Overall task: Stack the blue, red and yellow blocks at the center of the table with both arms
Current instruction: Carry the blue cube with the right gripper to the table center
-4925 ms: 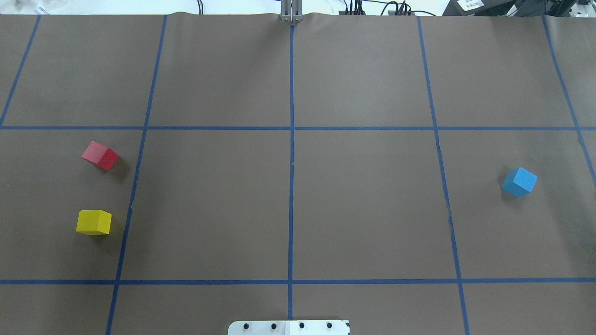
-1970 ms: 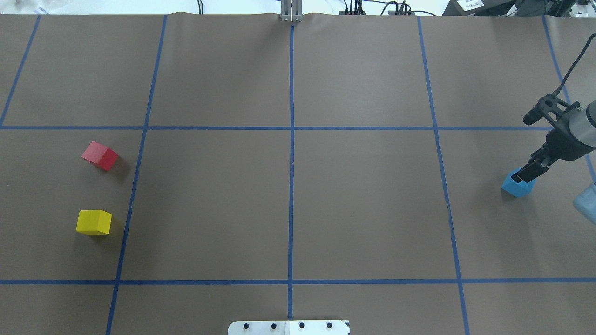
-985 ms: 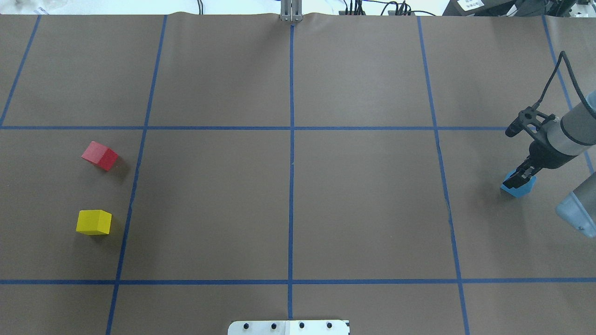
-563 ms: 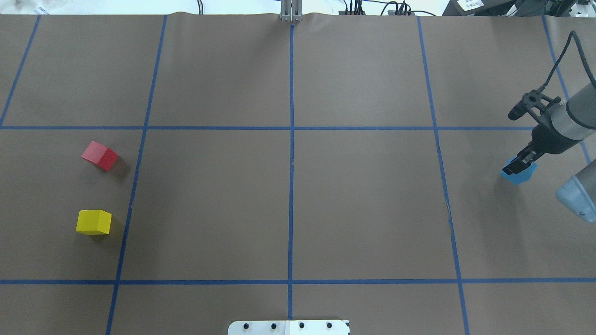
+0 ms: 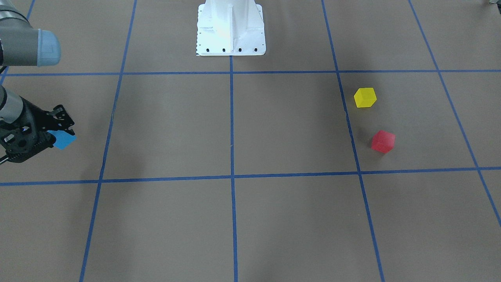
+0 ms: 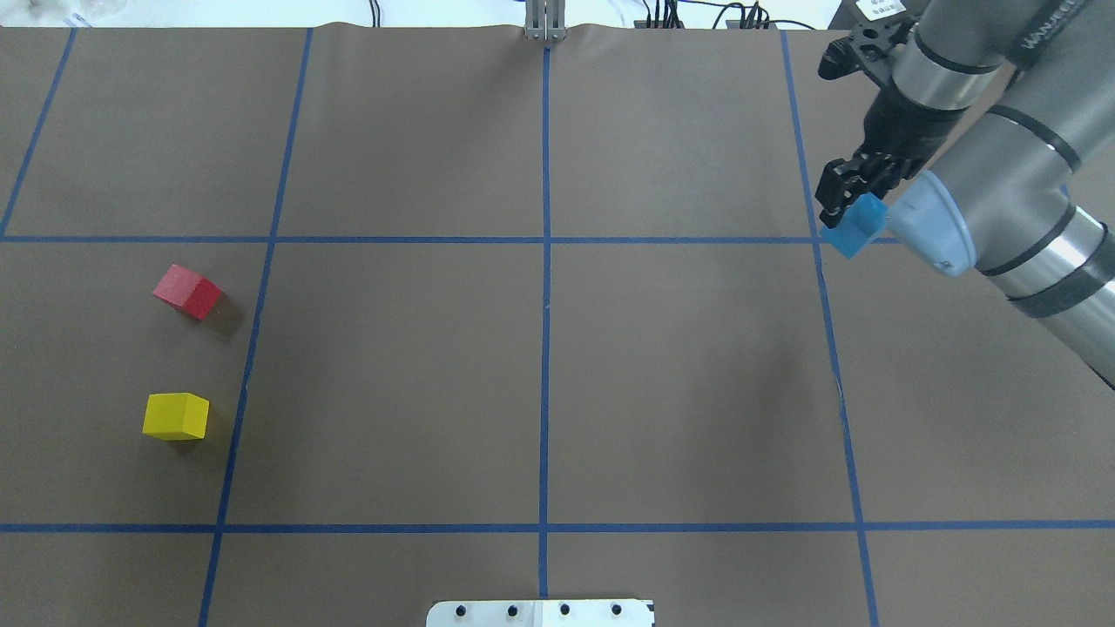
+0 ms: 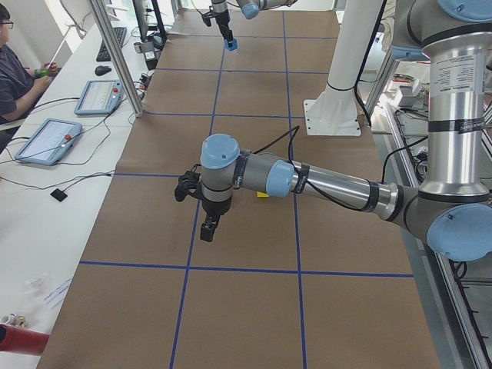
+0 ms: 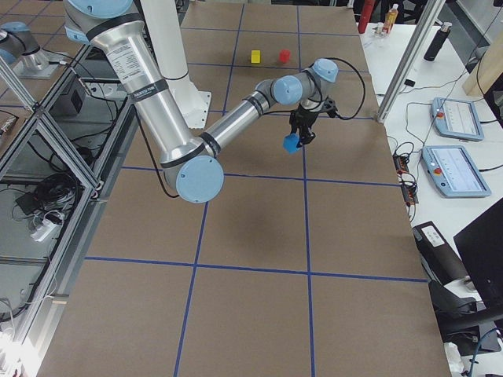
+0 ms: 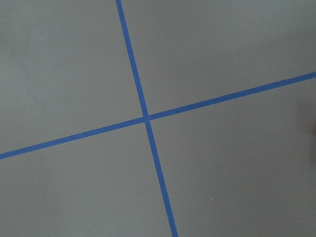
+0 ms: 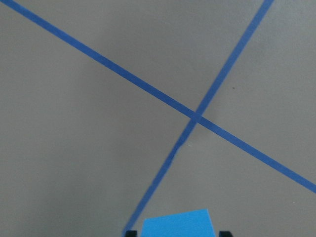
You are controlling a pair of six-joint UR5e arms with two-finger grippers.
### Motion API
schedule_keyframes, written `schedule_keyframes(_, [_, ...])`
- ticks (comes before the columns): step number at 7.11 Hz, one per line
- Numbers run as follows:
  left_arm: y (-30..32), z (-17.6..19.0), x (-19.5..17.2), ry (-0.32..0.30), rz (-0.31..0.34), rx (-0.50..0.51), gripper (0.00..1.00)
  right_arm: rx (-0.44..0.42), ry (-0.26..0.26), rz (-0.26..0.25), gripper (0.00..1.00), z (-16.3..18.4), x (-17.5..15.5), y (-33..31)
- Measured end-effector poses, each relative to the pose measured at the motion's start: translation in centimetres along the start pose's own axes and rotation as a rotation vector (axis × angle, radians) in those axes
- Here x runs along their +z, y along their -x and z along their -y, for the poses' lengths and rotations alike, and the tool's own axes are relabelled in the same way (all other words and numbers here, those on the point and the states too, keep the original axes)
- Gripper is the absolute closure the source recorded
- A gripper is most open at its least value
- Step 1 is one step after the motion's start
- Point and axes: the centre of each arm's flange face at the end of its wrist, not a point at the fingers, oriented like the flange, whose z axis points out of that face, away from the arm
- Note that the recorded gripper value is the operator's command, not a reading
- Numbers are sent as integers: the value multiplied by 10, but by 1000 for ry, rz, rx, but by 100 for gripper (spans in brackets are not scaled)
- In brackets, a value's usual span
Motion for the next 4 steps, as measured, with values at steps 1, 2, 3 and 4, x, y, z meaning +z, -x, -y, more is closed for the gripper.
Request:
schedule_keyframes(1, [0,0,0,0,0,1,1,129,17,15,100,30,2,63])
schedule_keyframes(2, [0,0,0,0,0,1,1,268,29,32,100,62,14,120])
schedule_keyframes(3, [0,0,0,0,0,2,1,398,15,67,100,87,35,159])
schedule_keyframes(4, [0,1,0,0,0,2,1,507,-1,105,100,105,59,186])
